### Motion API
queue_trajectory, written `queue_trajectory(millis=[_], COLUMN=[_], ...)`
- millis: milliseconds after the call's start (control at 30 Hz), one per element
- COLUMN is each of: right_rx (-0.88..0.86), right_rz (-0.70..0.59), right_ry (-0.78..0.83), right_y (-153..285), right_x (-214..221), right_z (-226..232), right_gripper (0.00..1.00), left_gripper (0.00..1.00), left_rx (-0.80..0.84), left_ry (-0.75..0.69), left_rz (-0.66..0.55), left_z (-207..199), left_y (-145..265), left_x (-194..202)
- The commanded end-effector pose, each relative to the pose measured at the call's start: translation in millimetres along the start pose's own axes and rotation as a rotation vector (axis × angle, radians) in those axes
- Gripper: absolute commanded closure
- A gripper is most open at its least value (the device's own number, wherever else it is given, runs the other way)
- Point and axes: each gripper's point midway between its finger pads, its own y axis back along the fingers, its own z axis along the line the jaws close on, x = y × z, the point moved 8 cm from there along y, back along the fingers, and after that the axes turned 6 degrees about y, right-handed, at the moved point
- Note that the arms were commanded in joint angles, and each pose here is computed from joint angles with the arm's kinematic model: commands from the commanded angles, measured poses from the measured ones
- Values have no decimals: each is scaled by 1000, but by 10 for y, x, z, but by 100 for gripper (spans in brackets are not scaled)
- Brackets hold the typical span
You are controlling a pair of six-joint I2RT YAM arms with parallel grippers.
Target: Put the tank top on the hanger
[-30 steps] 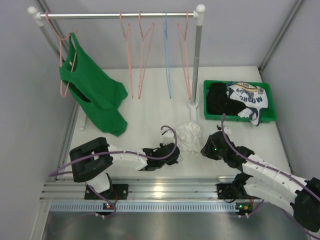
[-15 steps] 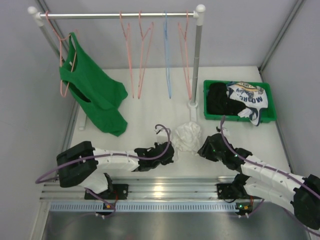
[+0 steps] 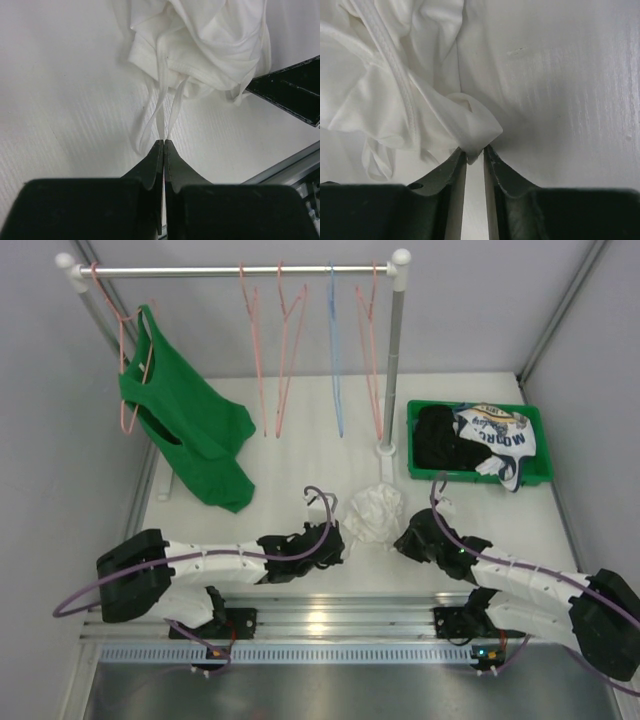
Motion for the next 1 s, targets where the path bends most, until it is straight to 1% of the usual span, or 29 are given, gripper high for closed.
queue_trajectory(millis=[0,33,100,133,200,367,467,667,800,900,933,967], right_rx=[-13,-14,-12,-10,-17,-15,-11,-6,-3,-4,-8,-11], right_rz=[-40,-40,-45,-49,-66,-64,-54,-51,-45,-38,-39,-41], right_ry=[-16,-18,-19,-17,-20,-9,-3,15,22,24,26,27], right_y=[-35,-29,5,19,84,155,185,223,225,227,231,237], right_x=[-20,-13,-15,-19,-49,-48,-35,-23,-17,-9,-15,-22], right_z=[34,29,12,3,-5,-37,-58,-95,-102,-103,-96,-88], right_gripper=[81,84,91,92,95,97,99,99,99,98,96,94], left_gripper=[99,87,73,61,53,48,48,50,54,68,79,85], left_rx=[-23,-15,-15,-15,-20,6,-12,-65,-54,-65,-68,-71], left_ry=[-38,-46,-52,-51,-56,-54,-76,-99,-101,-102,-103,-99], left_rz=[16,31,44,52,65,57,62,76,74,78,85,86], left_z=[89,85,100,109,141,80,65,104,89,93,96,103], left_y=[26,23,15,8,2,-56,-138,-300,-362,-388,-387,-386], left_x=[28,47,74,90,124,122,145,208,223,233,246,245])
